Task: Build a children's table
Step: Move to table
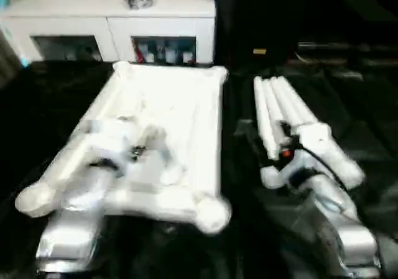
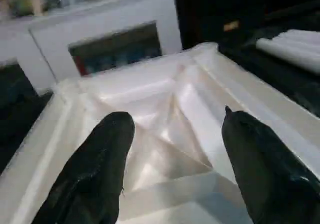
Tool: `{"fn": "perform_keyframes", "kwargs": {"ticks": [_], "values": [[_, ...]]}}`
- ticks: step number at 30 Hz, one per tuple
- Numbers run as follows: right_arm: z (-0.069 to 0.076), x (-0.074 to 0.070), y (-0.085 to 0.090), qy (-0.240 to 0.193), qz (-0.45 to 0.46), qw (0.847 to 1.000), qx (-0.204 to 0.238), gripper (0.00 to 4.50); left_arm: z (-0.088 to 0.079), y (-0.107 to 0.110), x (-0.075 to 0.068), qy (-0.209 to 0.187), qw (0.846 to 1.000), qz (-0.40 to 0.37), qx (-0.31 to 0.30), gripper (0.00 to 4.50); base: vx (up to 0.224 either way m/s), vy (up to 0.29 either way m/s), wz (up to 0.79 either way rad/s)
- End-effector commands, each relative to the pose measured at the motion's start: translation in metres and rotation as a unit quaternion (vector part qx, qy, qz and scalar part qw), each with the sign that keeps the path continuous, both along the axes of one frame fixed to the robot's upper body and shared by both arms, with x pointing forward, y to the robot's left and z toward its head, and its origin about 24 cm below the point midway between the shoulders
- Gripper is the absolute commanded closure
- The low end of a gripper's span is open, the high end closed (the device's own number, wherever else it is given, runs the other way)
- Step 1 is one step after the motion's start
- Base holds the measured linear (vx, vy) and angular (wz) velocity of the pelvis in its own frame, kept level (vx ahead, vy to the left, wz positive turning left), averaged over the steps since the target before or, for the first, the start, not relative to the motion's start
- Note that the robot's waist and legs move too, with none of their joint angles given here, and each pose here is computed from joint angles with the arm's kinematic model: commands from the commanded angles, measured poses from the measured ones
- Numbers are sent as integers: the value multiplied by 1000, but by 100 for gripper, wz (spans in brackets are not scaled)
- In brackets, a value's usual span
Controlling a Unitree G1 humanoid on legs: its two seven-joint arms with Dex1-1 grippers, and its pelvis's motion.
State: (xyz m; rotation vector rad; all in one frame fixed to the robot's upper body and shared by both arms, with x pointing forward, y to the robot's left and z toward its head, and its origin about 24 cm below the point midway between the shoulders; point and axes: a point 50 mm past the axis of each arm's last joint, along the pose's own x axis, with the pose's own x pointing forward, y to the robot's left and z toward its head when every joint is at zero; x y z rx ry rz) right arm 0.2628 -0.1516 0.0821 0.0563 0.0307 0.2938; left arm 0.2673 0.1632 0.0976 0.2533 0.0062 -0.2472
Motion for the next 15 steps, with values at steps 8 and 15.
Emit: {"fn": "perform_keyframes", "kwargs": {"ticks": [8,15], "values": [[3,6,4,-12,11,1000,-3,41,8,1,8,-20,999,43,11,125,-17,141,18],[2,9,-5,-1,3,1000,-9,41,4,-4,13,-4,999,37,7,125,-67,-127,1]]}}
